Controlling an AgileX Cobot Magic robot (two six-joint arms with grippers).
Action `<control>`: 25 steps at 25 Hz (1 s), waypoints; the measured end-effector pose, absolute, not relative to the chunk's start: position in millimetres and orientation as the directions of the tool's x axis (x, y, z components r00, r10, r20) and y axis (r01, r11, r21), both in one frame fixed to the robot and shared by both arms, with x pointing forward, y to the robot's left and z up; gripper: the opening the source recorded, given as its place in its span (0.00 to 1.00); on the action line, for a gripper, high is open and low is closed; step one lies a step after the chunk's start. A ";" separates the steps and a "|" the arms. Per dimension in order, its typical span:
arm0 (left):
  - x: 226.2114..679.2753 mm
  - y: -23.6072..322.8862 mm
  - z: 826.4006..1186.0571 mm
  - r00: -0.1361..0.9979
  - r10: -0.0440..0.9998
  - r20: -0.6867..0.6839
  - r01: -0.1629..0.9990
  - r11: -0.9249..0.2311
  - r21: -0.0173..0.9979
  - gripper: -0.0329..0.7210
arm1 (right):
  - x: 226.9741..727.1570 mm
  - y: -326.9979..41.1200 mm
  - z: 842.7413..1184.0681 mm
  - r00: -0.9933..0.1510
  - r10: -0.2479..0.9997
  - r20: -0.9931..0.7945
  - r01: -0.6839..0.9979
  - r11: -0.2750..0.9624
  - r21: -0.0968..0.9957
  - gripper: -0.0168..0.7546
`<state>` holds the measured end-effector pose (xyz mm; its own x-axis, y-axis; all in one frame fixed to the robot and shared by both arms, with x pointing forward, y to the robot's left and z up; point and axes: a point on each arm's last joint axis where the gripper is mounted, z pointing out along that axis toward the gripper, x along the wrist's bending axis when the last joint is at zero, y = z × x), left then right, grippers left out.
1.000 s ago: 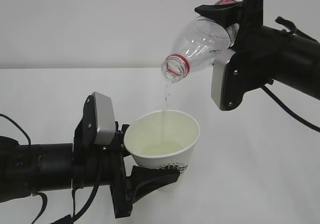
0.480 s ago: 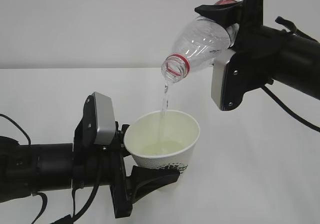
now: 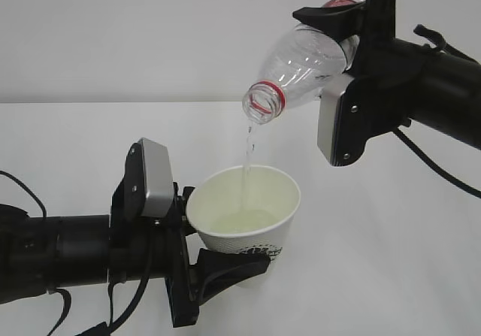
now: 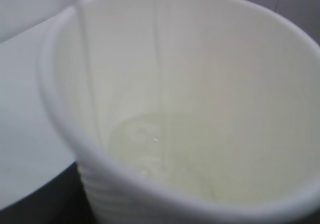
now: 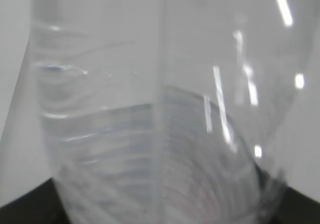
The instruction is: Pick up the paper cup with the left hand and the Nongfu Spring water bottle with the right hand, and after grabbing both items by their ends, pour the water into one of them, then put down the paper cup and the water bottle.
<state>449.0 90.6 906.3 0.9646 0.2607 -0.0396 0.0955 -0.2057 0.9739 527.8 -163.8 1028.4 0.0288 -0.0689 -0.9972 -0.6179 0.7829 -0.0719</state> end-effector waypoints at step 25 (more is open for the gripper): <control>449.4 91.2 904.2 0.963 0.267 -0.038 0.101 -0.227 0.969 0.70 | 528.6 -163.5 1030.1 0.034 -0.067 -0.997 -0.618 0.783 -0.074 0.64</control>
<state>449.4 91.2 904.2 0.9629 0.2671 -0.0380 0.1012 -0.2272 0.9686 528.6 -163.5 1030.1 0.0344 -0.0669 -0.9972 -0.6175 0.7831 -0.0738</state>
